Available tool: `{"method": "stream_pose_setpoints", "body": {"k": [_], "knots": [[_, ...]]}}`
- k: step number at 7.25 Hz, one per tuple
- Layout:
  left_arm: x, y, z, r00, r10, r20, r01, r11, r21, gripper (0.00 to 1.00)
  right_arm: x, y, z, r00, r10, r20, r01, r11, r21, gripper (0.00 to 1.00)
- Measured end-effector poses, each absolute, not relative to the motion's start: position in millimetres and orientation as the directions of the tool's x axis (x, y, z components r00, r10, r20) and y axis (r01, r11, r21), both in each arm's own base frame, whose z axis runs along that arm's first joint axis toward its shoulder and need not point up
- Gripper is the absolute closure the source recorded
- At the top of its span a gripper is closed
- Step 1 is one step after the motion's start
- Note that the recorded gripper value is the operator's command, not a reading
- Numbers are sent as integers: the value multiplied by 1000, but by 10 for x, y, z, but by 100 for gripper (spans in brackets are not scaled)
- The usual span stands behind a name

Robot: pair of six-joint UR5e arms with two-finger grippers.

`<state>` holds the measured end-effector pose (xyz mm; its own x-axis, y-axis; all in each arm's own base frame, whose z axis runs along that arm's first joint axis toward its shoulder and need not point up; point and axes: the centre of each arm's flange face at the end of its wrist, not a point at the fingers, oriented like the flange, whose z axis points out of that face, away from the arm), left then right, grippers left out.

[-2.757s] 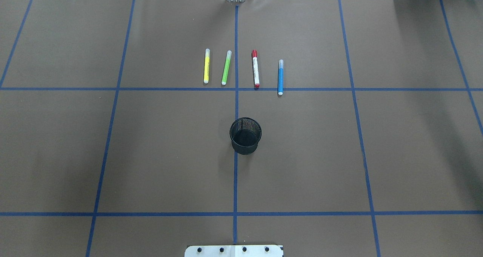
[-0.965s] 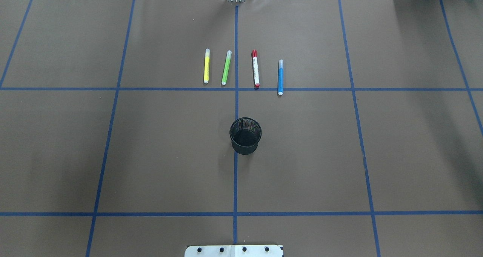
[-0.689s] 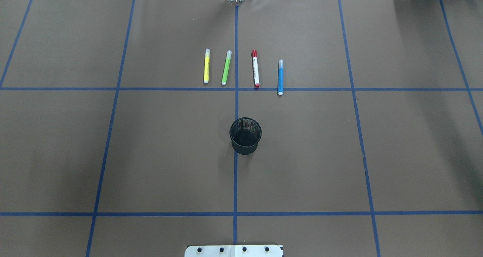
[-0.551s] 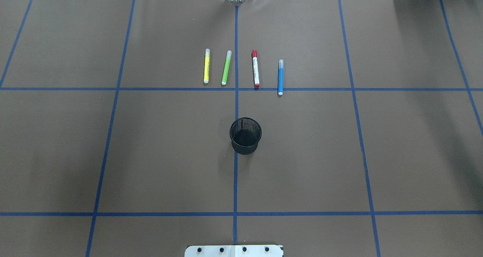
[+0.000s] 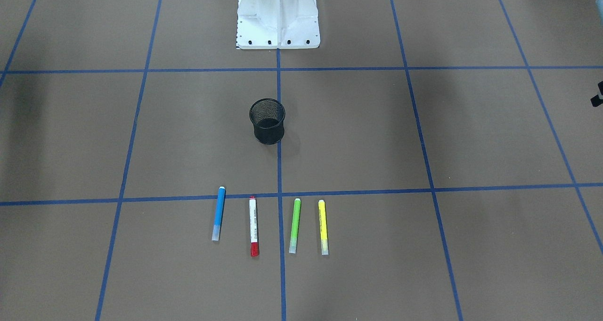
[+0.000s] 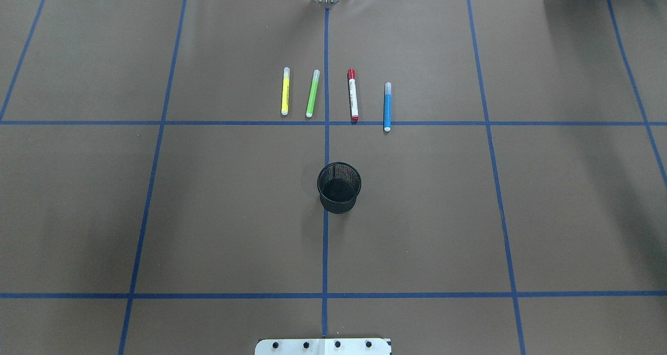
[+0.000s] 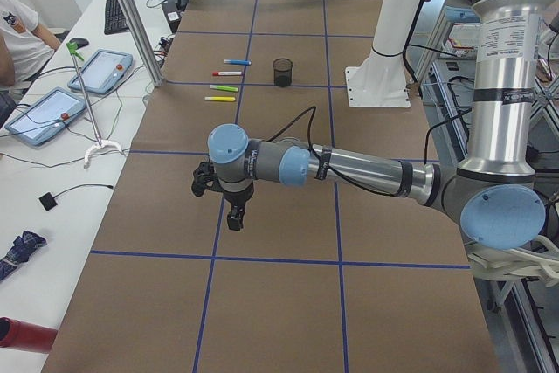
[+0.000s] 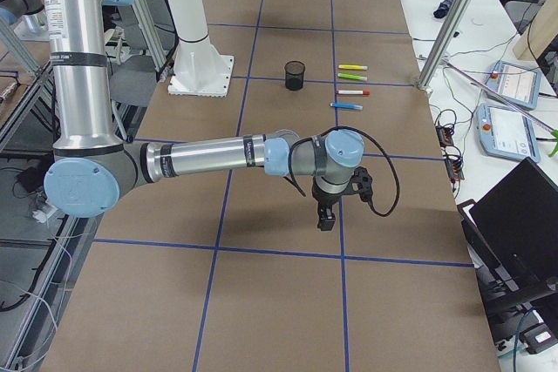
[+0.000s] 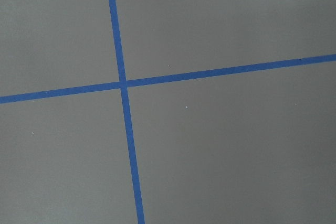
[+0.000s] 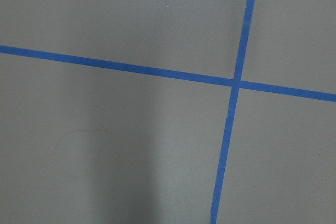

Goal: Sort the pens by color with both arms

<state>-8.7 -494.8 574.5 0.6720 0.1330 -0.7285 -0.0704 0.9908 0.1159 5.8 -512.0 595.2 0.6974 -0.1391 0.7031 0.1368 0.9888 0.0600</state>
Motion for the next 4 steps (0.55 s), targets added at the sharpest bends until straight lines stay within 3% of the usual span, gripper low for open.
{"method": "stream_pose_setpoints", "body": {"k": [4], "knots": [[-87, -4943, 5735, 672, 133, -728, -70, 991, 117, 0, 41, -5103, 5951, 680, -131, 722, 133, 990, 54, 1]]}}
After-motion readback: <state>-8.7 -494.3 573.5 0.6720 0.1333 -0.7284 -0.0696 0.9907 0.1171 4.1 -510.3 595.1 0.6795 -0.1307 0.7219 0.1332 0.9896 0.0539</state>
